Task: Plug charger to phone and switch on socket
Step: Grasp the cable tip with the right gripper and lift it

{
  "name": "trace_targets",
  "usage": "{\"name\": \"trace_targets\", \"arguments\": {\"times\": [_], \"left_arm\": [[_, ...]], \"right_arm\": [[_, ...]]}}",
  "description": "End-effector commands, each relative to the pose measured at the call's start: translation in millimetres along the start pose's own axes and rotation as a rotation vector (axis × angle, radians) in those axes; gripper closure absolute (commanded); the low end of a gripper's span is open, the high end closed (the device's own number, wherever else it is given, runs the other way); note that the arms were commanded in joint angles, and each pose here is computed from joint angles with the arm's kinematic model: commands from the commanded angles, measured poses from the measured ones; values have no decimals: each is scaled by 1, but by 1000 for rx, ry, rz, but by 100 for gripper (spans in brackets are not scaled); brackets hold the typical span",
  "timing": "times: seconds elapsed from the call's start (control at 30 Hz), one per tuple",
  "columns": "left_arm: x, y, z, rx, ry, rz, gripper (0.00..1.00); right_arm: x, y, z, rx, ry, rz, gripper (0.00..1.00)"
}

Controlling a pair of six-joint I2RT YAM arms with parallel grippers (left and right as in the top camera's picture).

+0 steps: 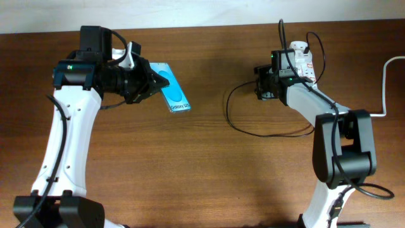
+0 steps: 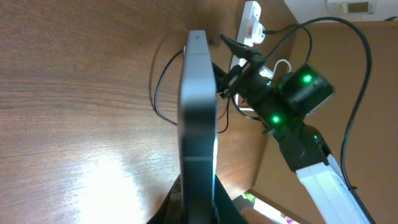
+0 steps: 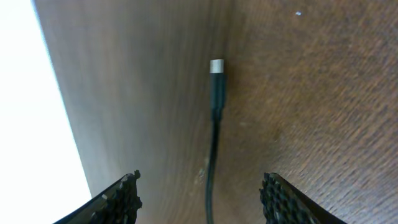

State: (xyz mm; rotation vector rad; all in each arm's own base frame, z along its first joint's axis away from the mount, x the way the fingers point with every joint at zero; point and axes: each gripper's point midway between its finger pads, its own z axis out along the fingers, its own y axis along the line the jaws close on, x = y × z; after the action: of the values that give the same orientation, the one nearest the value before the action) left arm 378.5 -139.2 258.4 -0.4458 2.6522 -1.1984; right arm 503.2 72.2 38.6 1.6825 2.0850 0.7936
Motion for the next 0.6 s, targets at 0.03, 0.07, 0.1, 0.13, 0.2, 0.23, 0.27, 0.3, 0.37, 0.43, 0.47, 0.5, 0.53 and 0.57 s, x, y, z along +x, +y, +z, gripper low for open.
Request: {"name": "trace_targets", "arguments": {"times": [0.03, 0.07, 0.1, 0.13, 0.2, 0.23, 0.27, 0.3, 0.37, 0.43, 0.47, 0.5, 0.53, 0.57], "left_arm": [[-2, -5, -2, 20, -2, 24, 100], [-2, -5, -2, 20, -2, 24, 100], [-2, -5, -2, 20, -2, 24, 100], [-2, -5, -2, 20, -2, 25, 100], [-2, -5, -2, 20, -2, 25, 100], [-2, -5, -2, 20, -2, 24, 100], [-2, -5, -2, 20, -2, 24, 100], [-2, -5, -2, 20, -2, 24, 100], [-3, -5, -2, 18, -4, 24, 100], [-3, -5, -2, 18, -4, 24, 100], [-3, -5, -2, 18, -3, 24, 100], [-3, -5, -2, 18, -3, 24, 100], [-3, -5, -2, 18, -4, 24, 100], [-3, -5, -2, 18, -3, 24, 100]], "right_arm": [[-17, -5, 9, 19, -10, 34, 41], [-21, -7, 10, 22, -17, 40, 44], [-23, -8, 11, 26, -26, 42, 45], [-24, -12, 14, 34, -29, 43, 47], [-24, -21, 23, 57, -25, 47, 47], [-20, -25, 30, 63, 2, 48, 47], [-20, -28, 33, 71, 1, 49, 48], [-21, -28, 34, 68, 2, 49, 48], [-22, -26, 36, 55, -6, 48, 54], [-22, -27, 37, 58, -10, 49, 56], [-22, -30, 40, 63, -9, 50, 57], [-22, -36, 45, 79, -4, 53, 57], [-20, -45, 52, 97, 9, 56, 58], [-20, -49, 55, 109, 14, 58, 61]]}}
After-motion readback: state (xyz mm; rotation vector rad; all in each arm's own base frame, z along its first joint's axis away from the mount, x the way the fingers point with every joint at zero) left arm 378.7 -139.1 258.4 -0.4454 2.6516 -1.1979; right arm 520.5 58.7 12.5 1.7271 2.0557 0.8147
